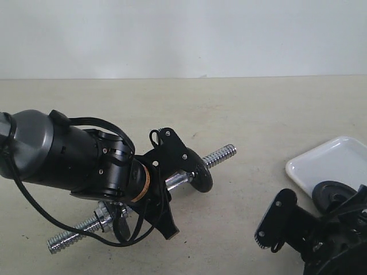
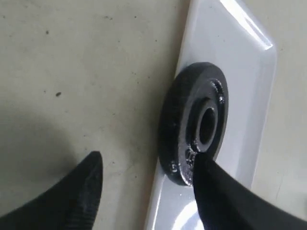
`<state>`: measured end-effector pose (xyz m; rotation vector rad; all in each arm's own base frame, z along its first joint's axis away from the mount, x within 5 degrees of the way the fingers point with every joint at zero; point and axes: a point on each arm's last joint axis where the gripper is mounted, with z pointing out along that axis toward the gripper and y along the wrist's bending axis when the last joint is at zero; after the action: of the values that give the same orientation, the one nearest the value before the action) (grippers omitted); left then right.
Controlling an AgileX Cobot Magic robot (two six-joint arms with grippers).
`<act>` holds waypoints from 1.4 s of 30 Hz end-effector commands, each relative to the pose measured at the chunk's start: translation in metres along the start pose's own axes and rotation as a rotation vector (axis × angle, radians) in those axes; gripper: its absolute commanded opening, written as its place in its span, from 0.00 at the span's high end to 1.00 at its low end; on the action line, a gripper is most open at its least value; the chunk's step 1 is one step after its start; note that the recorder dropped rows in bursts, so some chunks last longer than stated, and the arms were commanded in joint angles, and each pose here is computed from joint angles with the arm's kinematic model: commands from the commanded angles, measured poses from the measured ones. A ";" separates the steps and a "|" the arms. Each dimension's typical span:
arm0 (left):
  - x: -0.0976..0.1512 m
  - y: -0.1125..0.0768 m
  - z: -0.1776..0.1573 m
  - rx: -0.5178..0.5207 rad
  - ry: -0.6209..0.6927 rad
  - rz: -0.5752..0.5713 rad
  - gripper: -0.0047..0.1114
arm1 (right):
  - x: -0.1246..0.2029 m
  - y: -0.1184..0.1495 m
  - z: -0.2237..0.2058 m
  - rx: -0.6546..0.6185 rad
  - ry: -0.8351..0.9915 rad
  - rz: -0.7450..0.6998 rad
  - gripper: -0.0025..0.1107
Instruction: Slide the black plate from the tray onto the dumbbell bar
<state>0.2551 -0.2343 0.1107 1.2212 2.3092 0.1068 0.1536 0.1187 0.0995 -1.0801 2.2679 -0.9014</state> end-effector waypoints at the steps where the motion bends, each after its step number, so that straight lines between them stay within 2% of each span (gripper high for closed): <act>1: -0.007 0.002 -0.007 -0.009 -0.034 0.007 0.92 | 0.005 0.015 0.016 0.010 0.073 -0.086 0.53; 5: -0.007 0.002 -0.007 -0.010 -0.033 0.007 0.92 | 0.003 0.011 0.016 0.118 0.081 -0.033 0.53; 9: -0.007 0.002 -0.007 -0.010 -0.033 0.007 0.92 | -0.001 0.017 0.017 0.052 0.039 -0.051 0.53; 21: -0.007 0.002 -0.007 -0.009 -0.035 0.009 0.92 | -0.011 0.017 0.017 0.052 -0.073 -0.082 0.53; 28: -0.007 0.002 -0.007 -0.010 -0.033 0.007 0.92 | -0.011 0.014 0.018 0.080 -0.071 -0.054 0.53; 34: -0.007 0.002 -0.007 -0.010 -0.033 0.007 0.92 | -0.004 0.003 0.032 0.060 0.004 0.021 0.53; 42: -0.007 0.002 -0.007 -0.010 -0.033 0.007 0.92 | -0.006 0.002 0.033 0.062 -0.015 0.009 0.53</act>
<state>0.2552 -0.2343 0.1108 1.2254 2.3058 0.1088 0.1794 0.1127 0.0831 -1.0186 2.1711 -0.9980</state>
